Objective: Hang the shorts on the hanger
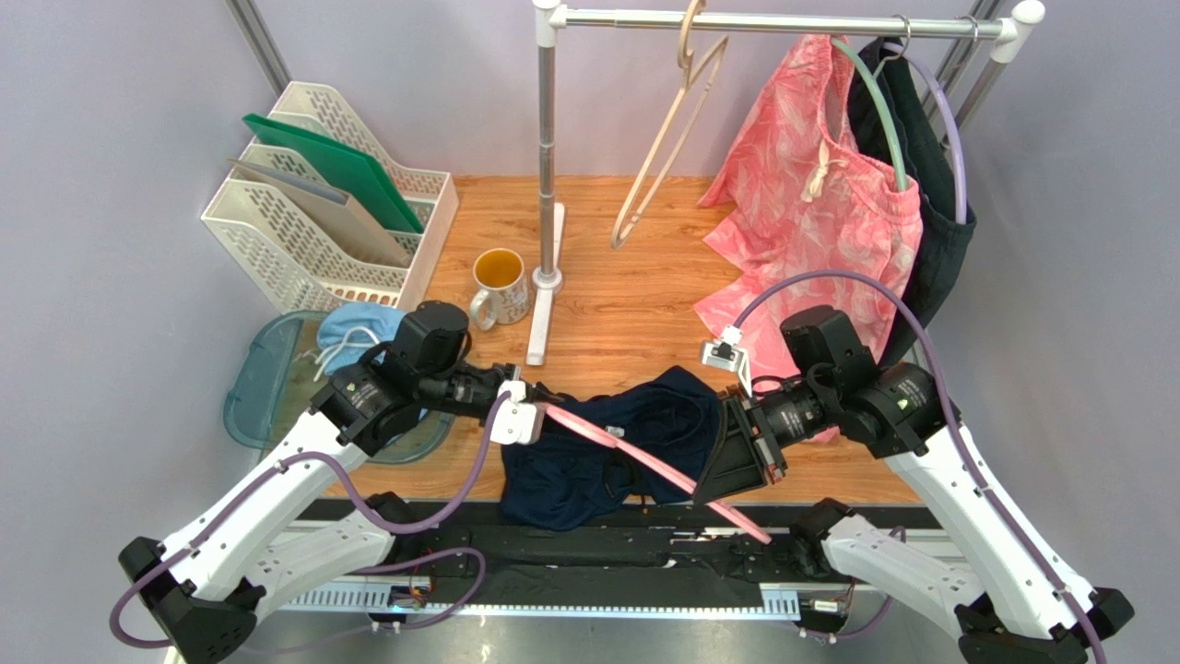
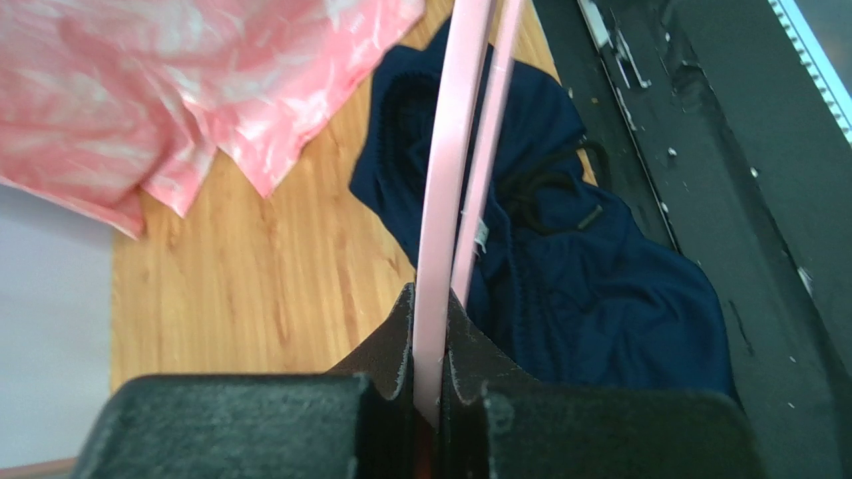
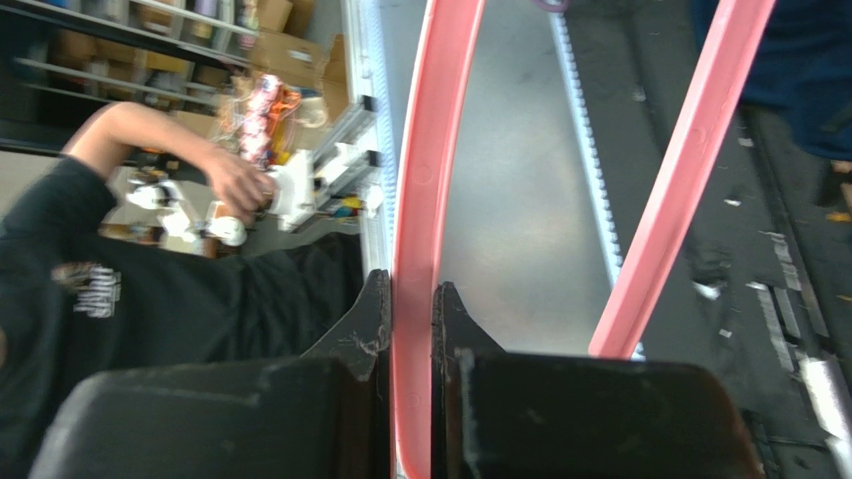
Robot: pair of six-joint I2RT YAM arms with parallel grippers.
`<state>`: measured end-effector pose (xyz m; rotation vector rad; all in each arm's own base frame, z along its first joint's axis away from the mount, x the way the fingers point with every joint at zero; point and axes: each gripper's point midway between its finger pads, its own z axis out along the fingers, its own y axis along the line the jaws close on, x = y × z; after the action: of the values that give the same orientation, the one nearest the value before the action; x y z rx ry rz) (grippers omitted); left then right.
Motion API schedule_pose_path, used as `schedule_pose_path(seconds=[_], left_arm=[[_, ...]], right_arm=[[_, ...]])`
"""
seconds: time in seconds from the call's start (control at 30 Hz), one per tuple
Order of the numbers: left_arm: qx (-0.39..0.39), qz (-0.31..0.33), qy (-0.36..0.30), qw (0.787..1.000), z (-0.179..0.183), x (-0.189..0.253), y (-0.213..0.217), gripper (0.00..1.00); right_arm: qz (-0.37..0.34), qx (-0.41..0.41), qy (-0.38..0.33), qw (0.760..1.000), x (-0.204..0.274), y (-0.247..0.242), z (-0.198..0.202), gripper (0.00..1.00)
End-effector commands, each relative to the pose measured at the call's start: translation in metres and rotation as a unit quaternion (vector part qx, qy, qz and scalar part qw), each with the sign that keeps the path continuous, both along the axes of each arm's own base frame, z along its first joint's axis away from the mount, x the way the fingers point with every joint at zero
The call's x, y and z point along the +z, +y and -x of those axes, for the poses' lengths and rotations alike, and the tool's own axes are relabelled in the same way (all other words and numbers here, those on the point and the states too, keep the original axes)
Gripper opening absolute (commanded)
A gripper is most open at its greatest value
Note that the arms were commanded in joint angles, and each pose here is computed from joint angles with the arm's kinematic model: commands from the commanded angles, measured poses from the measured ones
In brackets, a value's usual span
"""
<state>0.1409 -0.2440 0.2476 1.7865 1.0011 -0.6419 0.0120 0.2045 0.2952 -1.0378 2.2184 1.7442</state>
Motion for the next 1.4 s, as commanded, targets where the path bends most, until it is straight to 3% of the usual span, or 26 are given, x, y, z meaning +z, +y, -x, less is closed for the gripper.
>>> schedule_pose_path(seconds=[0.0, 0.07, 0.1, 0.17, 0.33, 0.5, 0.57, 0.73, 0.77, 0.83, 0.9, 0.93, 0.97, 1.03, 1.07, 1.17, 1.37], left_arm=[[0.065, -0.015, 0.046, 0.997, -0.005, 0.007, 0.01, 0.0], [0.094, -0.021, 0.057, 0.994, -0.009, 0.007, 0.015, 0.0], [0.101, -0.018, 0.076, 0.992, -0.006, 0.008, 0.015, 0.0], [0.095, -0.01, 0.095, 0.991, 0.002, 0.012, 0.014, 0.0], [0.111, -0.005, 0.153, 0.982, 0.001, 0.021, 0.006, 0.0], [0.106, -0.018, 0.212, 0.971, 0.001, 0.026, -0.006, 0.0], [0.103, -0.02, 0.236, 0.966, 0.003, 0.027, -0.01, 0.0], [0.088, -0.026, 0.257, 0.962, 0.008, 0.027, -0.013, 0.0], [0.089, -0.028, 0.259, 0.961, 0.008, 0.026, -0.013, 0.0], [0.085, -0.031, 0.266, 0.96, 0.011, 0.026, -0.013, 0.0], [0.081, -0.031, 0.276, 0.957, 0.013, 0.027, -0.014, 0.0], [0.08, -0.03, 0.278, 0.957, 0.014, 0.027, -0.014, 0.0], [0.084, -0.029, 0.285, 0.954, 0.014, 0.027, -0.015, 0.0], [0.099, -0.033, 0.285, 0.953, 0.011, 0.023, -0.013, 0.02], [0.105, -0.034, 0.284, 0.952, 0.01, 0.022, -0.012, 0.2], [0.147, -0.046, 0.288, 0.945, 0.001, 0.014, 0.001, 0.51], [0.224, -0.086, 0.273, 0.932, -0.024, -0.017, 0.037, 0.57]], right_arm=[[-0.012, -0.005, -0.139, 0.99, 0.011, 0.003, -0.024, 0.18], [-0.001, -0.032, -0.21, 0.977, 0.02, 0.004, -0.047, 0.43], [-0.001, -0.038, -0.235, 0.971, 0.026, 0.005, -0.053, 0.73], [0.01, -0.056, -0.292, 0.955, 0.034, 0.008, -0.078, 0.99], [-0.015, -0.045, -0.384, 0.922, 0.077, 0.022, -0.11, 1.0], [-0.029, 0.015, -0.443, 0.896, 0.076, 0.048, -0.117, 0.91], [-0.03, 0.038, -0.485, 0.873, 0.068, 0.059, -0.118, 0.88], [-0.027, 0.05, -0.539, 0.84, 0.05, 0.077, -0.132, 0.68], [-0.025, 0.053, -0.541, 0.839, 0.047, 0.079, -0.134, 0.56], [-0.018, 0.06, -0.548, 0.834, 0.04, 0.08, -0.138, 0.46], [-0.01, 0.06, -0.553, 0.831, 0.036, 0.08, -0.142, 0.29], [-0.008, 0.062, -0.556, 0.829, 0.033, 0.08, -0.143, 0.11], [-0.003, 0.061, -0.556, 0.829, 0.031, 0.079, -0.144, 0.0], [-0.001, 0.056, -0.562, 0.826, 0.033, 0.075, -0.144, 0.0], [0.003, 0.054, -0.564, 0.824, 0.031, 0.072, -0.143, 0.0], [0.017, 0.049, -0.581, 0.812, 0.027, 0.051, -0.138, 0.0], [0.086, 0.073, -0.593, 0.797, -0.002, 0.001, -0.121, 0.0]])
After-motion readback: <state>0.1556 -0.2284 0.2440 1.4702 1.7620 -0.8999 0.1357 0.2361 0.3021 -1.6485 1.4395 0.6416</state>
